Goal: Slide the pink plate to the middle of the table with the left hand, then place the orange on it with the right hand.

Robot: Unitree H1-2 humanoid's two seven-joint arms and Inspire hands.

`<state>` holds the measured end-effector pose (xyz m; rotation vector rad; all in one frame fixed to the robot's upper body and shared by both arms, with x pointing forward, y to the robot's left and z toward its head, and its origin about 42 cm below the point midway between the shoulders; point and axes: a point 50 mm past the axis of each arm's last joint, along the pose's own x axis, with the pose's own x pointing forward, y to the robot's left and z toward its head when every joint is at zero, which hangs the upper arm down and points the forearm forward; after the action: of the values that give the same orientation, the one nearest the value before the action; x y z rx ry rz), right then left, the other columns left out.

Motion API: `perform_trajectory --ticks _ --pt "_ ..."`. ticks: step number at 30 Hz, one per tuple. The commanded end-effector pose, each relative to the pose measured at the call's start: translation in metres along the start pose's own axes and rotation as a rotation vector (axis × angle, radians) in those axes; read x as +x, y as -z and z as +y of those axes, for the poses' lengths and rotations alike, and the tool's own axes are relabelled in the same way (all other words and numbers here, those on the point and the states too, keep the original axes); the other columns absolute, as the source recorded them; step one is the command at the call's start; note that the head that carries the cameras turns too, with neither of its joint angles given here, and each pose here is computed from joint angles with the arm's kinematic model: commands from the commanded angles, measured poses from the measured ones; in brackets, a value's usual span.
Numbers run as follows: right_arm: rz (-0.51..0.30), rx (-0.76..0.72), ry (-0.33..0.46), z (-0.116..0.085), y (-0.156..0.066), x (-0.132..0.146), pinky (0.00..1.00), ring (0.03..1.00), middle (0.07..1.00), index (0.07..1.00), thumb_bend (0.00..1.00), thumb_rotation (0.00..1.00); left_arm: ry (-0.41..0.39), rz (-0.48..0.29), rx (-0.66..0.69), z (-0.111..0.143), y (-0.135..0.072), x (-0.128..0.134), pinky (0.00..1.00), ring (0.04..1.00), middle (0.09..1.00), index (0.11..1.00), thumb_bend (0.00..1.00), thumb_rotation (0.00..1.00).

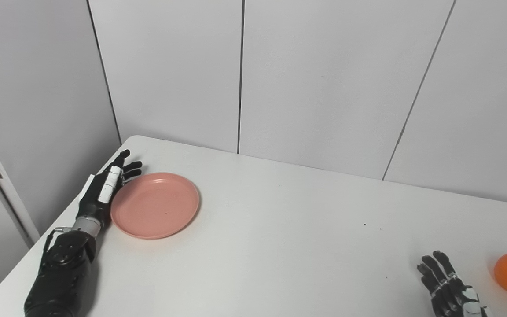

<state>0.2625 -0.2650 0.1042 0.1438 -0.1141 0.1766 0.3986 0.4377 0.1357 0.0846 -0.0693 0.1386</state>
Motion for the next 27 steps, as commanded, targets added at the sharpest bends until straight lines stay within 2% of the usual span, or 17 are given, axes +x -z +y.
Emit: perform_trajectory --ticks 1,5,12,18,27 --pt "0.178 0.084 0.031 0.011 0.047 -0.035 1.00 0.928 0.925 0.943 0.81 0.97 0.042 -0.050 0.003 -0.005 -0.021 0.008 0.74 0.820 0.806 0.908 1.00 0.93" --pt "0.178 0.090 0.034 0.011 0.047 -0.036 1.00 0.926 0.924 0.940 0.80 0.97 0.048 -0.034 -0.011 -0.008 -0.020 0.006 0.75 0.828 0.834 0.920 1.00 0.92" --pt "0.185 0.086 0.031 0.011 0.046 -0.037 1.00 0.920 0.918 0.932 0.81 0.96 0.087 -0.042 -0.008 -0.017 -0.020 0.004 0.71 0.810 0.806 0.917 1.00 0.92" --pt "0.190 0.079 0.028 0.012 0.045 -0.037 0.99 0.922 0.918 0.932 0.81 0.95 0.113 -0.033 -0.019 -0.025 -0.019 0.006 0.70 0.811 0.833 0.914 1.00 0.91" --pt "0.187 0.077 0.026 0.014 0.044 -0.037 0.98 0.908 0.903 0.920 0.81 0.93 0.135 -0.065 -0.050 -0.046 -0.027 0.006 0.67 0.795 0.806 0.890 1.00 0.89"
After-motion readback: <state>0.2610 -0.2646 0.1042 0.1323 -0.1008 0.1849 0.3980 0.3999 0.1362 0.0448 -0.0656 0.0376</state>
